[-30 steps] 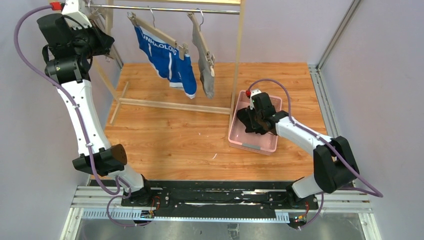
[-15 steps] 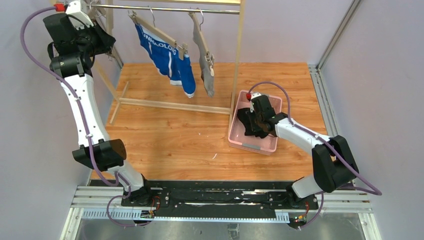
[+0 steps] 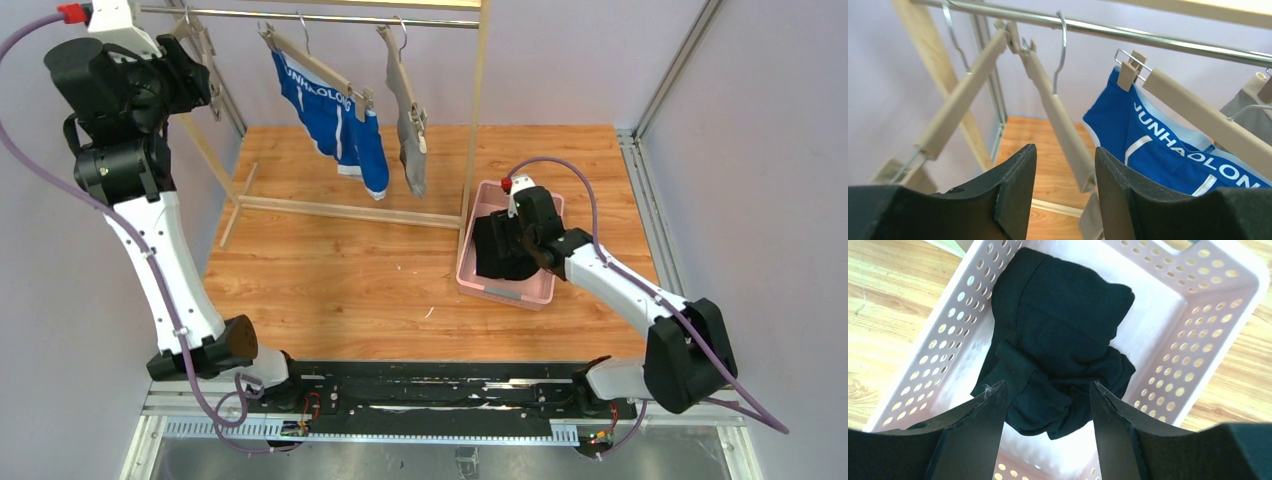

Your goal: Remove the underwear clipped to the hanger

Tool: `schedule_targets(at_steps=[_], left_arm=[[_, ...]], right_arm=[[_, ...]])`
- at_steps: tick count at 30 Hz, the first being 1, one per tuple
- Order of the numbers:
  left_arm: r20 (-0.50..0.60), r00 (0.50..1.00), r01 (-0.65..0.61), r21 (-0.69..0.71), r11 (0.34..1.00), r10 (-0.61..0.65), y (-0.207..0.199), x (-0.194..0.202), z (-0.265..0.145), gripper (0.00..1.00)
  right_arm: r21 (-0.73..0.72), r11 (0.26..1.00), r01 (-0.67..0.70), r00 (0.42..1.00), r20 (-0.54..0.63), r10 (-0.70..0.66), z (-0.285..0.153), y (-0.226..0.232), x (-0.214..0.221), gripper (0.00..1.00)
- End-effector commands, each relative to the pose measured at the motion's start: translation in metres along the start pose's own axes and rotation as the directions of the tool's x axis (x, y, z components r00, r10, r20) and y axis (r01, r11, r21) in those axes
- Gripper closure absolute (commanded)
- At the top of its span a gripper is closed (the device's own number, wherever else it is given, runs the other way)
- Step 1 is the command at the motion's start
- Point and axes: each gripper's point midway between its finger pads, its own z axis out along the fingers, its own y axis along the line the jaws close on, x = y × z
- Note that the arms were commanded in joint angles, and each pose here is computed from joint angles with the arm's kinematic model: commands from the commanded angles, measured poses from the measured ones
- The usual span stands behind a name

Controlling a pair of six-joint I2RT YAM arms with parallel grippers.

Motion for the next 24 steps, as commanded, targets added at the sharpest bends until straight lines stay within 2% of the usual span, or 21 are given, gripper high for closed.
schedule_targets(at_steps=[1,5,9,13,17,24], left_arm=[[0.025,0.998,-0.057,-0.109,0.992,0.06,0.015,-0.01,-0.024,0.46],[0.019,0.998,-0.059,-0.145,0.988,0.062,0.017,-0.007,-0.039,0.5],[0.055,0.998,-0.014,-0.002,1.0,0.014,-0.016,-0.015,-0.051,0.59],[0.107,0.991,-0.086,0.069,0.994,0.078,-0.065,-0.027,-0.064,0.52],[0.117,0.993,-0.033,0.255,0.966,0.004,-0.118,-0.035,-0.069,0.51],[0.099,0.988,0.074,0.365,0.928,-0.118,-0.151,-0.034,-0.053,0.47]], right_arm=[[0.03,1.0,0.004,0.996,0.083,-0.006,-0.022,-0.014,-0.026,0.39],[0.04,0.999,0.007,0.989,0.151,-0.013,-0.042,-0.019,-0.04,0.39],[0.022,1.0,0.005,0.977,0.212,-0.01,-0.063,-0.019,-0.051,0.39],[-0.009,1.0,-0.008,0.969,0.248,0.01,-0.078,-0.016,-0.057,0.39],[-0.034,0.999,-0.012,0.964,0.265,0.02,-0.091,-0.011,-0.059,0.39],[-0.063,0.998,-0.018,0.957,0.29,0.036,-0.105,-0.006,-0.049,0.39]])
